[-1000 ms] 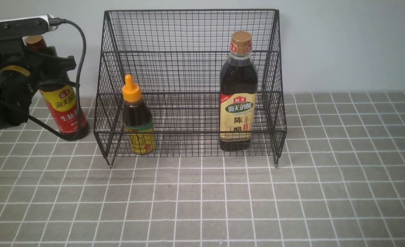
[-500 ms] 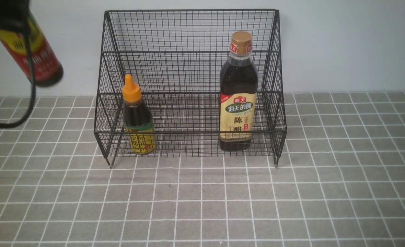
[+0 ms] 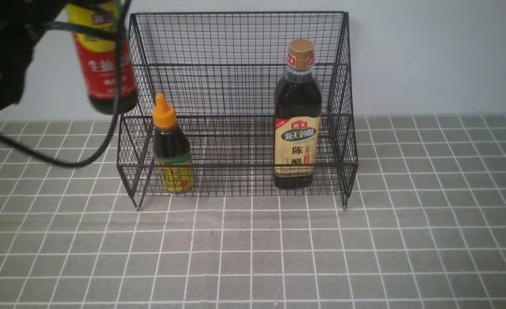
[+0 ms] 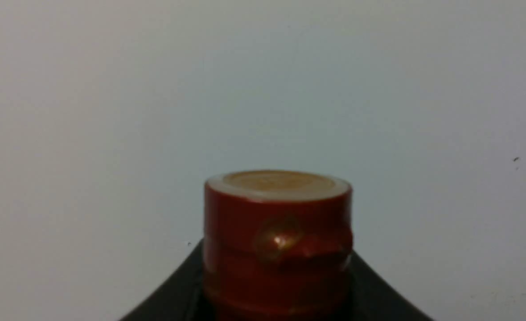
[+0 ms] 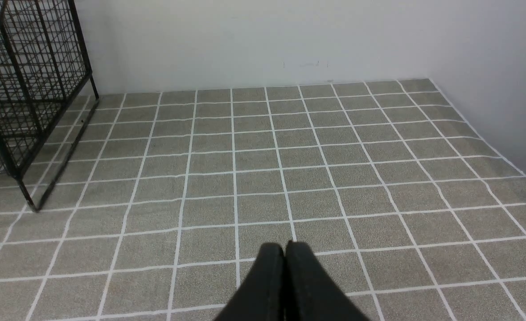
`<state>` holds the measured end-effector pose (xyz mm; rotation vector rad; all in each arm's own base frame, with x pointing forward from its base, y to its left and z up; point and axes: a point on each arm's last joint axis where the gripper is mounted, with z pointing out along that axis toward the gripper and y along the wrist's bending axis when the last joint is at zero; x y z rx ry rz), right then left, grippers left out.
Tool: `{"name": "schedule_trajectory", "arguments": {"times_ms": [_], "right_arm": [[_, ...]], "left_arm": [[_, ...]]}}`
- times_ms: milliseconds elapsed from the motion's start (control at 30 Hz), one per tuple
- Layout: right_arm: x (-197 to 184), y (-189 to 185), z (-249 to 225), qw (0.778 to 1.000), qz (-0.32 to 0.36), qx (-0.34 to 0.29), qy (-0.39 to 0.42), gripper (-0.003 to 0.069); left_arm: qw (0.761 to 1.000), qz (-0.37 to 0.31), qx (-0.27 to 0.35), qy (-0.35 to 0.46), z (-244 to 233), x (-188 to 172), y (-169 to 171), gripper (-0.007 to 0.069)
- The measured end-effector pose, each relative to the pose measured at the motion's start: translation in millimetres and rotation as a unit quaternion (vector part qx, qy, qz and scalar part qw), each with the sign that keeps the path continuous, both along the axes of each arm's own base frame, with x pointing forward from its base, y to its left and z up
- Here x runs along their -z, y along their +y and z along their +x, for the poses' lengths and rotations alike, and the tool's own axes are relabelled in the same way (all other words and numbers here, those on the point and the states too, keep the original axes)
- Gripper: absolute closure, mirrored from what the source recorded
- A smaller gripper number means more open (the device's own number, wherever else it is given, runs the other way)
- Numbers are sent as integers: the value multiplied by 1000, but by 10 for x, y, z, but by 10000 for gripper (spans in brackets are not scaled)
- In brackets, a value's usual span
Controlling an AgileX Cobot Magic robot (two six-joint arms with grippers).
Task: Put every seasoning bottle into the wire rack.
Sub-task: Use the left arm to put the condiment bottle back on the shelf
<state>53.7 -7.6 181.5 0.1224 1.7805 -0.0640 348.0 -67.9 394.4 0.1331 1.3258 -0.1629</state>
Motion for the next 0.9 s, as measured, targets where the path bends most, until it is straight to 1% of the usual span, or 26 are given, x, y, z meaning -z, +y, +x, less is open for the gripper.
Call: {"name": "schedule_trajectory", "arguments": {"times_ms": [33, 200, 500, 667, 900], "right_arm": [[0, 0, 0, 1000, 0, 0, 0, 669], [0, 0, 0, 1000, 0, 0, 0, 669], [0, 0, 0, 1000, 0, 0, 0, 669], [0, 0, 0, 1000, 0, 0, 0, 669], [0, 0, 0, 1000, 0, 0, 0, 669]], "left_arm": [[1000, 0, 0, 0, 9, 4, -2, 367], [999, -41, 15, 20, 200, 96, -47, 367], [997, -22, 57, 55, 416, 378, -173, 369], [996, -15, 70, 55, 503, 449, -216, 371], [996, -12, 70, 61, 533, 464, -223, 376]]}}
